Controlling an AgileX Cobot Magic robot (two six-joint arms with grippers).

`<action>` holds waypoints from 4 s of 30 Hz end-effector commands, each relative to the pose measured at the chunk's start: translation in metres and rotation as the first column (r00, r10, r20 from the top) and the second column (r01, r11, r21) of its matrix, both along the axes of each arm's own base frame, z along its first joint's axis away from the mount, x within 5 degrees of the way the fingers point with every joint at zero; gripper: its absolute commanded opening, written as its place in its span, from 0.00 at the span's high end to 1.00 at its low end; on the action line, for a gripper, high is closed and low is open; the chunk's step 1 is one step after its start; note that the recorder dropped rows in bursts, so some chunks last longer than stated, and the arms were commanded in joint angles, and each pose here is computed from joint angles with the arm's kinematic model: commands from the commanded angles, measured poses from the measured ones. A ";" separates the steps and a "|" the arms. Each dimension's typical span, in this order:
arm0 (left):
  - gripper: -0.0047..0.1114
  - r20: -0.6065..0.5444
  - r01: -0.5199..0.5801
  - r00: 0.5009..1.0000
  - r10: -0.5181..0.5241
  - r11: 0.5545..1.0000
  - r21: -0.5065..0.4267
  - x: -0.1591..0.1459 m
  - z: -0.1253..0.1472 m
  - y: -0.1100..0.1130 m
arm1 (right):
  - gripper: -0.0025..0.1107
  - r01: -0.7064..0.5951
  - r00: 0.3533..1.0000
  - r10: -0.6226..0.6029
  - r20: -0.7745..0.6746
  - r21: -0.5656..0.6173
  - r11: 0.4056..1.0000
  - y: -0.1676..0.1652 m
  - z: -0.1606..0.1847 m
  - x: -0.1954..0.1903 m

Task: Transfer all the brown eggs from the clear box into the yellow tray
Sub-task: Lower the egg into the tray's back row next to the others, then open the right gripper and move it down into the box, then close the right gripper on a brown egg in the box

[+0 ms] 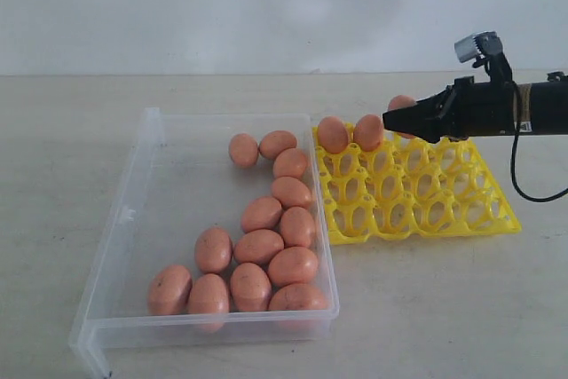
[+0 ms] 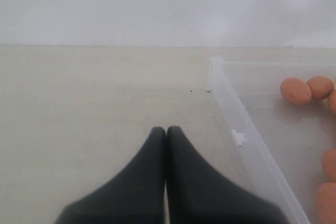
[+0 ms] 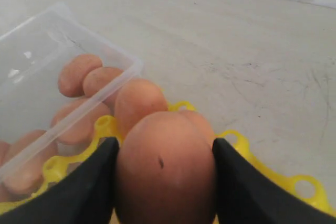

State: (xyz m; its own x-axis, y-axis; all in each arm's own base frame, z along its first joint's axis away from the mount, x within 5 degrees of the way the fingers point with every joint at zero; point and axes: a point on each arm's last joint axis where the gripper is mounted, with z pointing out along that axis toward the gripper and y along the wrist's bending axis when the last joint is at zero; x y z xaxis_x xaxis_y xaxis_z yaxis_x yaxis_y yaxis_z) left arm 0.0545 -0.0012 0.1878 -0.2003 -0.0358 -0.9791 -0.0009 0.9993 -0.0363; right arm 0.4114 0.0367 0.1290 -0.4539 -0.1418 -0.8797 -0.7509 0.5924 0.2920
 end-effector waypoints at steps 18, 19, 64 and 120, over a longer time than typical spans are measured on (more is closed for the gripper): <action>1.00 0.005 0.006 1.000 -0.006 1.000 -0.004 0.000 0.000 0.000 | 0.98 0.111 0.989 -0.102 0.109 -0.082 0.990 0.005 -0.011 0.014; 1.00 0.005 0.006 1.000 -0.006 1.000 -0.004 0.000 0.000 0.000 | 0.98 0.110 0.989 -0.100 0.111 -0.085 0.990 0.005 -0.013 0.014; 1.00 0.005 0.006 1.000 -0.006 1.000 -0.004 0.000 0.000 0.000 | 0.68 -0.095 0.994 0.063 0.086 0.462 0.882 0.071 0.157 -0.036; 1.00 0.005 0.006 1.000 -0.006 1.000 -0.004 0.000 0.000 0.000 | 0.31 -0.095 0.765 -0.243 -0.596 -0.478 0.873 0.283 0.089 -0.102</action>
State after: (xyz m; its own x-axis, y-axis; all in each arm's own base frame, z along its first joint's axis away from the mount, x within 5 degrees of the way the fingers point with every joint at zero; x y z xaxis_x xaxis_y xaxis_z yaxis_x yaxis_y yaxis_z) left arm 0.0545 -0.0012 0.1878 -0.2003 -0.0358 -0.9791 -0.0009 0.9993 -0.0363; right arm 0.3086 0.3153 0.2150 -0.8865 -0.4206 -0.1930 -0.4625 0.8206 0.3357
